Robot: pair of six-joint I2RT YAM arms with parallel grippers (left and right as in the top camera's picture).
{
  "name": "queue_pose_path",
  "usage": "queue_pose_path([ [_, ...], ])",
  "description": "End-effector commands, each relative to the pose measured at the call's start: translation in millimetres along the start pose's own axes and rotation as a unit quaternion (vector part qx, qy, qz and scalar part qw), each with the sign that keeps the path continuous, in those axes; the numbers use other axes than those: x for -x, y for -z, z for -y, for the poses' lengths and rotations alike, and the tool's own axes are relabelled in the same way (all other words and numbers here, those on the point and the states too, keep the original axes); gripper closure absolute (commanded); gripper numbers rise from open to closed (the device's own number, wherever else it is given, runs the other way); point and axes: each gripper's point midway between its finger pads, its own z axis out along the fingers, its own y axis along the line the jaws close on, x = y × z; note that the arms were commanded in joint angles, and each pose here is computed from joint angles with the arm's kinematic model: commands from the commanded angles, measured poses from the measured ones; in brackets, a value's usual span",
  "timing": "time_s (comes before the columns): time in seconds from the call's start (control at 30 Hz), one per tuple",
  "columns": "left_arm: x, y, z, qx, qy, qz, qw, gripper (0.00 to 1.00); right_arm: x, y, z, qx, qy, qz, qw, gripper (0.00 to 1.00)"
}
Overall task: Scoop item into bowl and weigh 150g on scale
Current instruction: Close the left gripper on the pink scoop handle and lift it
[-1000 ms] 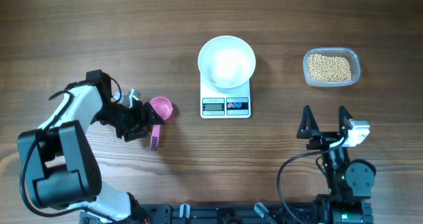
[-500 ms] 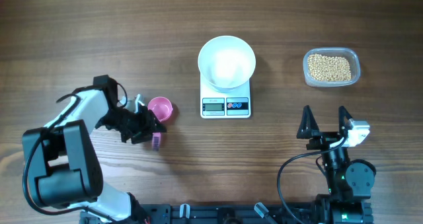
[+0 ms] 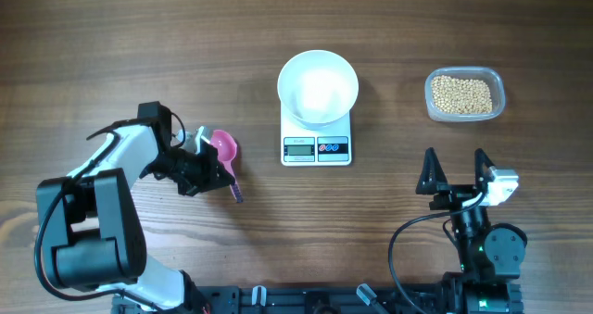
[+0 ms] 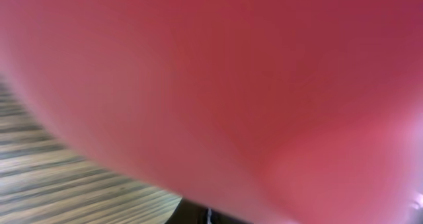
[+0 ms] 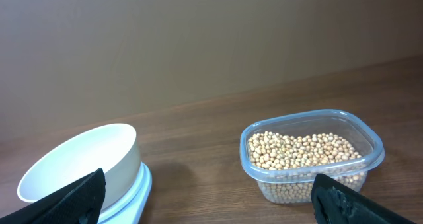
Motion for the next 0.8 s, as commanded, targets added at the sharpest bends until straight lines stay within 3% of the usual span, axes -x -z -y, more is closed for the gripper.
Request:
queue_pose_path([
  [0.0,4.5,4.5,32.0,-0.086,0.006,-0.004,0.996,0.96,0.8,0.2,-3.5,0.009,-0.007,0.002,1.000,0.00],
  [0.13,13.2,21.0,69.1,-0.175,-0.012,0.003,0.985,0.96,0.8,0.2,-3.5,0.009,-0.007,0.002,1.000,0.00],
  [0.2,15.2,22.3,70.7,-0.176,-0.016,0.006,0.984,0.96,0.8,0.2,-3.5,0.009,-0.007,0.002,1.000,0.00],
  [0.27,17.3,17.9,58.2,-0.137,-0.016,0.011,0.990,0.96,0.8,0.2,-3.5,0.009,-0.007,0.002,1.000,0.00],
  [0.37,20.1,7.3,16.0,0.000,0.017,0.019,1.000,0.96,0.8,0.2,-3.5,0.009,-0.007,0.002,1.000,0.00],
  [0.43,19.9,4.6,1.8,0.052,0.037,0.023,0.998,0.96,0.8,0.2,-3.5,0.009,-0.007,0.002,1.000,0.00],
  [0.6,23.0,-2.1,3.9,0.075,0.016,0.029,0.997,0.96,0.8,0.2,-3.5,0.009,-0.007,0.002,1.000,0.00],
  [0.7,28.3,-0.9,-7.3,0.114,0.038,0.047,0.992,0.96,0.8,0.2,-3.5,0.009,-0.007,0.002,1.000,0.00],
  [0.77,32.0,1.2,-14.2,0.135,0.039,0.057,0.988,0.87,0.8,0.2,-3.5,0.009,-0.007,0.002,1.000,0.00],
])
